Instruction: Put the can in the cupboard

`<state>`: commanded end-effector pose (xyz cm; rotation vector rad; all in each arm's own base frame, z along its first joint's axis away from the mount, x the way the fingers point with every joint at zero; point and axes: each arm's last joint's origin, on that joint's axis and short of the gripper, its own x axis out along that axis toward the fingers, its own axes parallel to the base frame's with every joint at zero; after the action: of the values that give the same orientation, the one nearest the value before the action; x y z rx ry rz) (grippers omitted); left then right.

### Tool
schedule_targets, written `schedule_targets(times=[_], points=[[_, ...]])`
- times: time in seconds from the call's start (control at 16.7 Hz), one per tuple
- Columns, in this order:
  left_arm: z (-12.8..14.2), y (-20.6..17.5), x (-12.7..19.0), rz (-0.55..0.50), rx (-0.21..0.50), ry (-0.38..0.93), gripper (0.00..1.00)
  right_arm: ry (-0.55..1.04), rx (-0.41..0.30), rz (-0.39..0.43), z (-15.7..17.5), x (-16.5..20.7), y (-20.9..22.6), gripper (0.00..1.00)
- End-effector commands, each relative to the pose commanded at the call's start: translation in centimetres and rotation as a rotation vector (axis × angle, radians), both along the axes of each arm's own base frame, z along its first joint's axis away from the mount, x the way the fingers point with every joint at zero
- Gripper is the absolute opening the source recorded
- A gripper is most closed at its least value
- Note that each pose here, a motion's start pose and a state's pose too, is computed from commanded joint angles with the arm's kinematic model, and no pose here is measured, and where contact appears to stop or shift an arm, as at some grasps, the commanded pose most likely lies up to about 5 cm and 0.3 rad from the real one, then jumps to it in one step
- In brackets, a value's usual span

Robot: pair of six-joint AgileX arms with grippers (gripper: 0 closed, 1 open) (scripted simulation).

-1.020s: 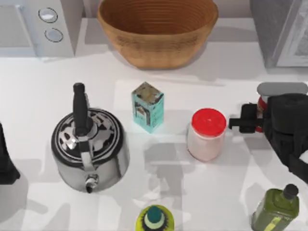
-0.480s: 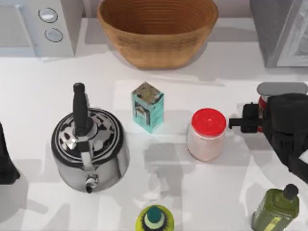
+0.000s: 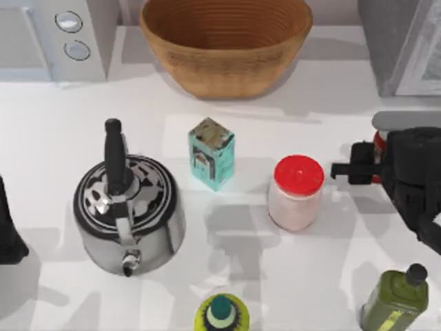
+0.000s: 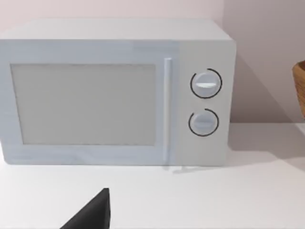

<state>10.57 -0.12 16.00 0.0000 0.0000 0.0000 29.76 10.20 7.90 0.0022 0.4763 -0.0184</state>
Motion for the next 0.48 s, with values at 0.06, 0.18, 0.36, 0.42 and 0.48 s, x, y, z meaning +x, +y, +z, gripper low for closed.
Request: schedule_targets(times=[0.06, 0.18, 0.36, 0.42, 0.48], points=[[0.0, 0.0, 0.0, 0.0, 0.0, 0.0, 1.0, -0.019, 0.001, 0.003, 1.0, 0.3, -0.1, 0.0], [0.0, 0.0, 0.0, 0.0, 0.0, 0.0, 1.0, -0.055, 0.008, 0.025, 3.5, 0.5, 0.0, 0.0], [0.0, 0.0, 0.0, 0.0, 0.0, 0.0, 1.0, -0.023, 0.008, 0.074, 6.3, 0.0, 0.7, 0.0], [0.0, 0.0, 0.0, 0.0, 0.0, 0.0, 1.0, 0.004, 0.004, 0.086, 7.0, -0.2, 1.0, 0.0], [0.0, 0.0, 0.0, 0.0, 0.0, 0.0, 1.0, 0.025, 0.002, 0.095, 8.0, -0.5, 1.2, 0.0]])
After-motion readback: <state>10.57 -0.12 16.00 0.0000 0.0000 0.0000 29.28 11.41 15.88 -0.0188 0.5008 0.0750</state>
